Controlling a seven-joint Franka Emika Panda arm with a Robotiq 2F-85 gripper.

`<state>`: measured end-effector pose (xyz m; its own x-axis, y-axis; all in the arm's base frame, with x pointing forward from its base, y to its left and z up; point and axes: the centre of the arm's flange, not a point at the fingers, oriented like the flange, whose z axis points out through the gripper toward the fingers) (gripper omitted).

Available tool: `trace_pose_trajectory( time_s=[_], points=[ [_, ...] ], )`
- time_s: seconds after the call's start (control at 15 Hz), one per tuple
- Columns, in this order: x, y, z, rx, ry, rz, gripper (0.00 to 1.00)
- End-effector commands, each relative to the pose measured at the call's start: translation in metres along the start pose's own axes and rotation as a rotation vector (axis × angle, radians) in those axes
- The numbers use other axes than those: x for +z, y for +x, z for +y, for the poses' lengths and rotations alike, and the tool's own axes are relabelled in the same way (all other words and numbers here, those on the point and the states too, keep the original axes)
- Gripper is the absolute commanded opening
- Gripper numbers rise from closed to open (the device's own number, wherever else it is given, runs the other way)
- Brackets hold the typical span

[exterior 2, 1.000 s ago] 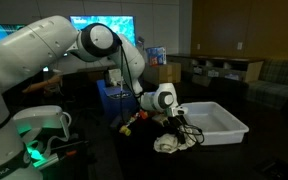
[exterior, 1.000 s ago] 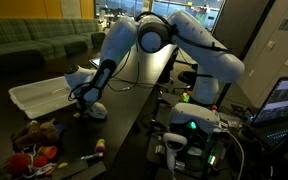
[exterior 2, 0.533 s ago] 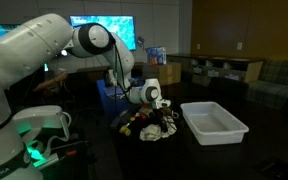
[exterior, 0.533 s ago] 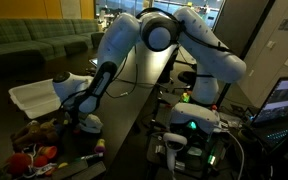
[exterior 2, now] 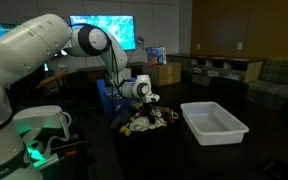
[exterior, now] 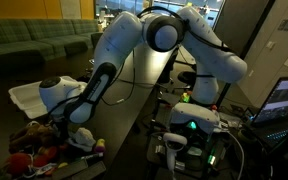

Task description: Pick up the towel and push the objects in front of the white container to the left then place the towel in the container.

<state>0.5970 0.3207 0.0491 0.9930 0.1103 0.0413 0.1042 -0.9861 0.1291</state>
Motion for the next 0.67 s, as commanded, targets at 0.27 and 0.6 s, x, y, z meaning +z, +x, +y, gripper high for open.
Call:
trace_pose_trajectory(
  time_s=[0.27,0.6],
  points=[
    [-0.063,0.000,0.032,0.010,0.012,0.051,0.01],
    [-0.090,-0.016,0.115,0.052,-0.083,0.067,0.01]
  ],
)
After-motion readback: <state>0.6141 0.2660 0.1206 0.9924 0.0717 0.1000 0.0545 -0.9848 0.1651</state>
